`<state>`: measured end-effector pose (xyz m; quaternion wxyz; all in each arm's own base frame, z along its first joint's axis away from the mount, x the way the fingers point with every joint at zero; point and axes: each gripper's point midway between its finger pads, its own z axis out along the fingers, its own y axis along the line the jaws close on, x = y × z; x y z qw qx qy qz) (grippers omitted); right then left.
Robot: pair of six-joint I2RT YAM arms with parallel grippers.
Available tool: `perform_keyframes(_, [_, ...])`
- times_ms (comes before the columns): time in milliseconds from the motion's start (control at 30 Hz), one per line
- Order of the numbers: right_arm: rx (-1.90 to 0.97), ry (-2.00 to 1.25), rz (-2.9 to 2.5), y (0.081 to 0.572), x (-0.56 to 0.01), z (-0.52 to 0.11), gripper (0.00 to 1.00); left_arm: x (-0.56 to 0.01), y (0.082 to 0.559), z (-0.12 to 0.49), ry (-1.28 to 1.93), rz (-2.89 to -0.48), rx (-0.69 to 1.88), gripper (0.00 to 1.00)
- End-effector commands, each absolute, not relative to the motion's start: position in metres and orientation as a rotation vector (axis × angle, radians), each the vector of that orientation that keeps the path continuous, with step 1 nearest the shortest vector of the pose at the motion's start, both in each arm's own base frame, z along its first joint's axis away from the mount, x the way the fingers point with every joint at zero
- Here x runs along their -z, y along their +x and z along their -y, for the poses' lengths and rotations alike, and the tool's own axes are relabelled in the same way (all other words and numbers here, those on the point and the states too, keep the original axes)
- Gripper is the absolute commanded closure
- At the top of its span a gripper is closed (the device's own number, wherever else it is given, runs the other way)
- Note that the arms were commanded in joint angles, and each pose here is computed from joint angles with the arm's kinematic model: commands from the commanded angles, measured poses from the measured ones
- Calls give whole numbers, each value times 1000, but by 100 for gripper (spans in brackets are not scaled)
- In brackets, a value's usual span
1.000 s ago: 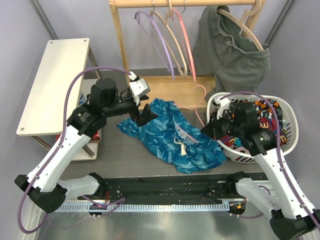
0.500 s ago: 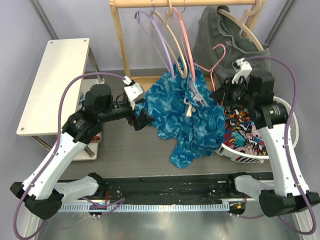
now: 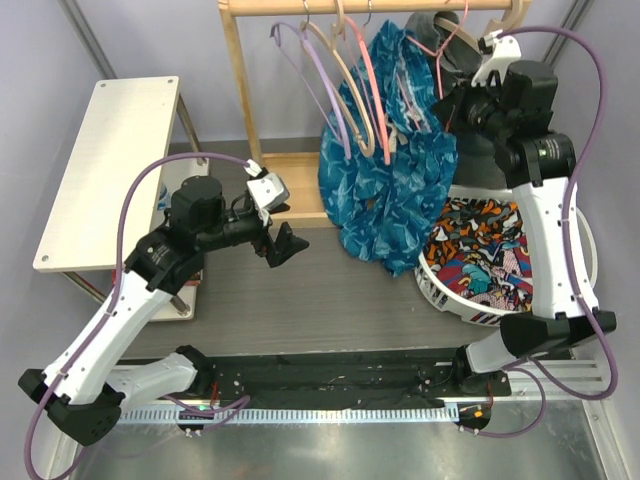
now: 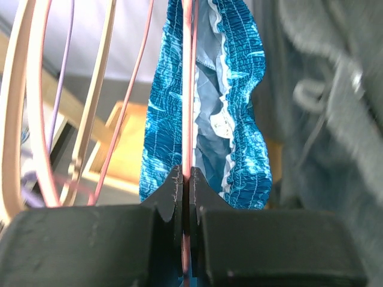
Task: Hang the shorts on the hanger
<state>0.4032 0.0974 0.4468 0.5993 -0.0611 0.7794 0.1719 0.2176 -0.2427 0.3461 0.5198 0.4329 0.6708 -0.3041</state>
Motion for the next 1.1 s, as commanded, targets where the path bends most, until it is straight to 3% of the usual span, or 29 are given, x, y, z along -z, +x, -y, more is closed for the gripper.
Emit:
perform_keyframes(0, [-333,-138,-1553,418,-526,-89,99,-359,217,241,1019,-1545,721,14])
perform_keyframes(133, [-344,-109,-1528,433,-538,-88,99,-358,216,238,1015,-1546,710,13])
perform_keyframes(500, [-336,-62,-1625,475,-498,-81,99,-354,213,229,1023,-1554,662,12])
perform_keyframes(767, [-372,-60,-1654,473,-485,-85,98,-337,226,215,976,-1664,572,11])
perform_keyframes(800, [-372,-57,-1652,471,-485,-84,85,-339,228,213,955,-1677,575,11])
perform_keyframes(933, [-369,-41,-1624,447,-495,-80,53,-348,235,208,884,-1706,605,6])
perform_keyframes(967, [-369,-37,-1612,442,-498,-80,40,-348,239,203,844,-1732,609,5])
perform_keyframes(1067, [-349,-17,-1563,421,-510,-73,25,-354,245,193,780,-1769,621,2])
